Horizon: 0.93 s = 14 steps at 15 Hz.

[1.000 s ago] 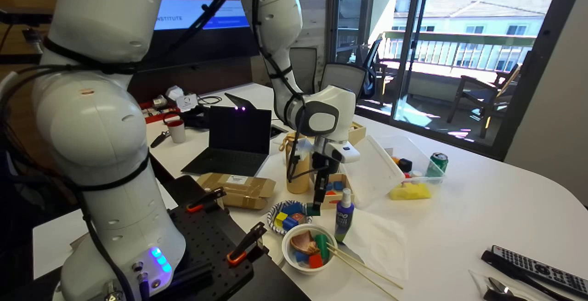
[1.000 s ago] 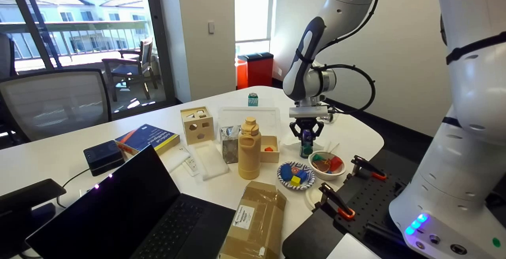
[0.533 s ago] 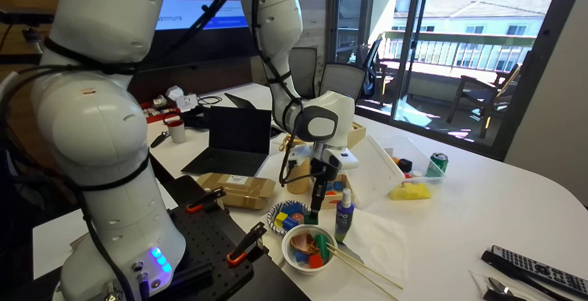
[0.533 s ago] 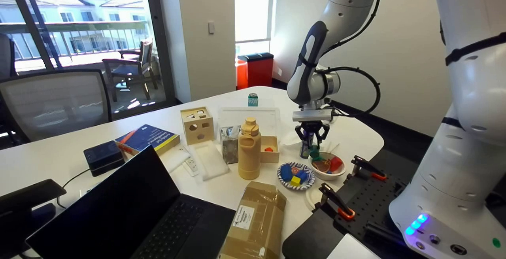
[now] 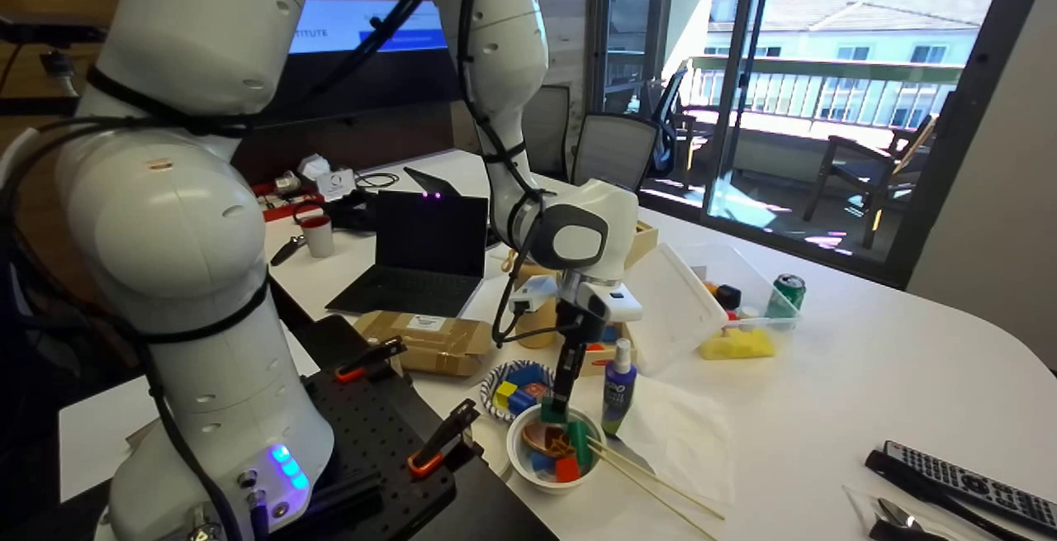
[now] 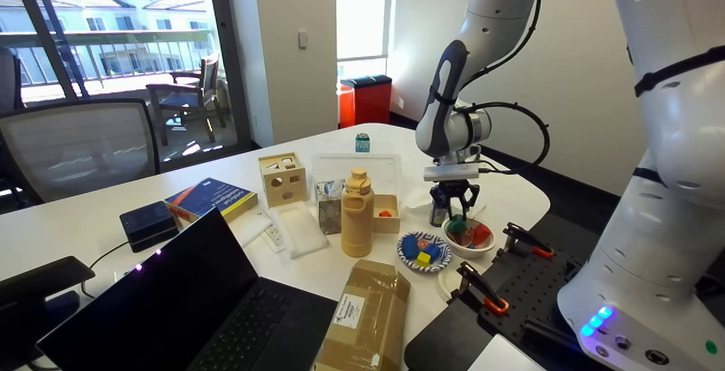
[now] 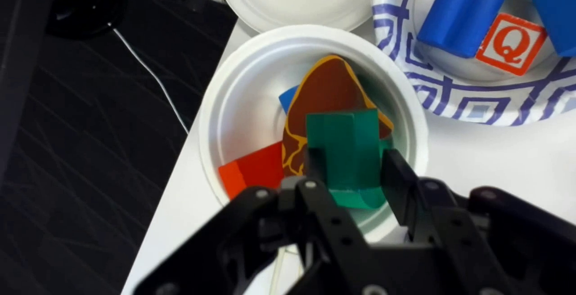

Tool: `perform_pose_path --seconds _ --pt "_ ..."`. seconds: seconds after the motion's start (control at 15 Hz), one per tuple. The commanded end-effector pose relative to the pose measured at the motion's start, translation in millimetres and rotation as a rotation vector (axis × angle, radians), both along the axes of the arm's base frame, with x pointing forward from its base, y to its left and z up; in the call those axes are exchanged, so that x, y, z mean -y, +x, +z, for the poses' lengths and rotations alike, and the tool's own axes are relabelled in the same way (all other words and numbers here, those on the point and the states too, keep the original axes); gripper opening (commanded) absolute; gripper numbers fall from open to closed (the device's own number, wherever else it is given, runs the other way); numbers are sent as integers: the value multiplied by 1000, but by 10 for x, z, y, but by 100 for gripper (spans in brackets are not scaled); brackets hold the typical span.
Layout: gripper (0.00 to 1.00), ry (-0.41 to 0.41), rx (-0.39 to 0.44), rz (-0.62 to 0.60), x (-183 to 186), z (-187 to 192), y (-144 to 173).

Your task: Remove the green block from the wooden box and put it in the clear white bowl

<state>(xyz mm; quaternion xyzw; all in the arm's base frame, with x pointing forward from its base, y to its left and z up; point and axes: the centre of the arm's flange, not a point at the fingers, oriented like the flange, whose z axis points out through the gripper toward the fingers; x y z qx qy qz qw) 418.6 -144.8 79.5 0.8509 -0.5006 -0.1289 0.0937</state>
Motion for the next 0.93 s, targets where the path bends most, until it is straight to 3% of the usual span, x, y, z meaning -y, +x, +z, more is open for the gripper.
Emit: perform_pose_path --seconds 0.0,0.07,0.4,0.87 --pt "62 -24 -17 -29 18 -7 -62" --pt "63 -23 -14 -28 17 -5 -57" --pt "100 -18 -16 -4 -24 40 53" --pt "100 5 41 76 -157 238 366"
